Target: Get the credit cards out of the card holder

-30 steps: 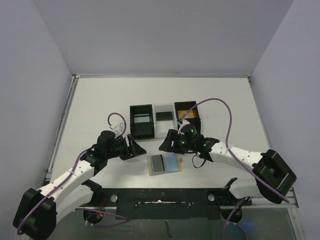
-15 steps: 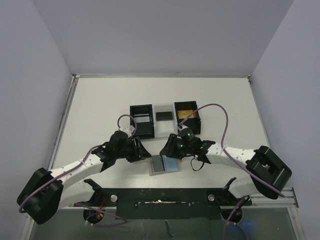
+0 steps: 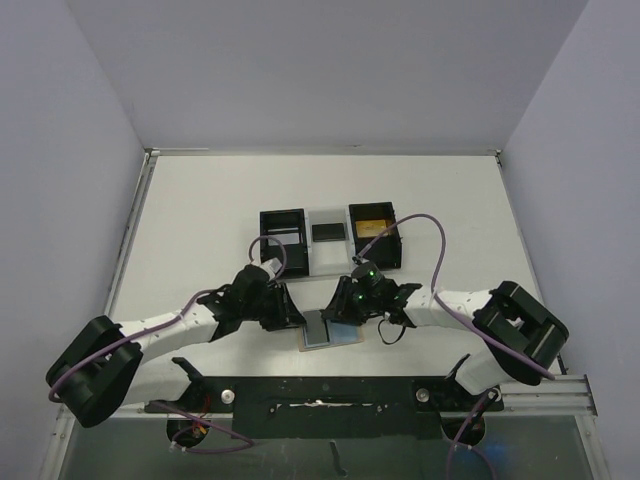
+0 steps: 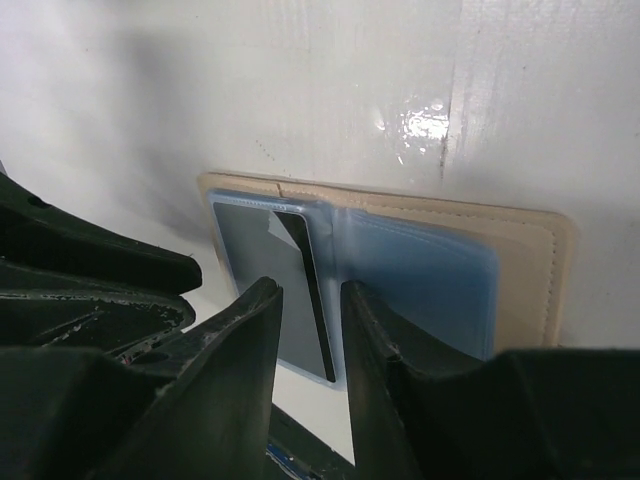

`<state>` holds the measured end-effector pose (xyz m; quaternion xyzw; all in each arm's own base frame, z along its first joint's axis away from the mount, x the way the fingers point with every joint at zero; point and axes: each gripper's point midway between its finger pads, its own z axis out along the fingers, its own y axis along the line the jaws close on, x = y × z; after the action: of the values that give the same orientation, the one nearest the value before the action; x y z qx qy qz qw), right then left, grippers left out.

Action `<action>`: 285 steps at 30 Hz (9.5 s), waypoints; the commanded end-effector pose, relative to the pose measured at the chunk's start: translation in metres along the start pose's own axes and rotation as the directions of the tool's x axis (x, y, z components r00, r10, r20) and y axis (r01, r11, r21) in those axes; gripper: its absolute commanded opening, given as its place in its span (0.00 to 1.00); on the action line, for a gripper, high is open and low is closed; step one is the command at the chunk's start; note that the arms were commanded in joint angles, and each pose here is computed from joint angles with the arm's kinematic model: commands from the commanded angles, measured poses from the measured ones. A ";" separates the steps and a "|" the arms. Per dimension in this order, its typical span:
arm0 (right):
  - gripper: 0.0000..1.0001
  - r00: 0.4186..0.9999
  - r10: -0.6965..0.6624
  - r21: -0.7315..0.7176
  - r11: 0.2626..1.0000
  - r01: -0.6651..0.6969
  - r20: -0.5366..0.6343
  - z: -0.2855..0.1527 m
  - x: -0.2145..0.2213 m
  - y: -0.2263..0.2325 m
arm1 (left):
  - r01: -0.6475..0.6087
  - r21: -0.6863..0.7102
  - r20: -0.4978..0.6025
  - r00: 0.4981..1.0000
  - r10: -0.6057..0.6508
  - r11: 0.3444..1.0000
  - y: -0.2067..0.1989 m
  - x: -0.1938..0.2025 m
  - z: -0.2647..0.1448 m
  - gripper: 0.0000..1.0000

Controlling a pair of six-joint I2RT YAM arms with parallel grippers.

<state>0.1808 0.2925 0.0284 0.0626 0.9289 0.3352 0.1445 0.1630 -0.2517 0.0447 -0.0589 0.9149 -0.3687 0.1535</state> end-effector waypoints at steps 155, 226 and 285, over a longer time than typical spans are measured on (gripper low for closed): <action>0.01 0.993 0.090 -0.309 0.945 -0.111 -0.082 -0.026 -0.002 0.001 | -0.275 -0.182 -0.170 0.955 0.245 0.944 -0.004 0.018 0.032 0.01; 0.00 0.999 0.036 -0.263 0.964 -0.034 0.003 -0.031 -0.008 0.007 | -0.268 -0.208 -0.119 0.961 0.248 0.941 -0.005 0.012 0.027 0.00; 0.00 0.642 -0.438 -0.012 0.821 0.571 0.629 -0.129 -0.093 0.058 | -0.294 -0.162 0.177 0.930 0.321 0.942 -0.034 -0.057 -0.041 0.51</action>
<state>0.2049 0.2468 0.1239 -0.0182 0.8411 0.4033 0.3599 0.1848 -0.2566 0.0930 0.0416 0.9217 -0.2822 0.2628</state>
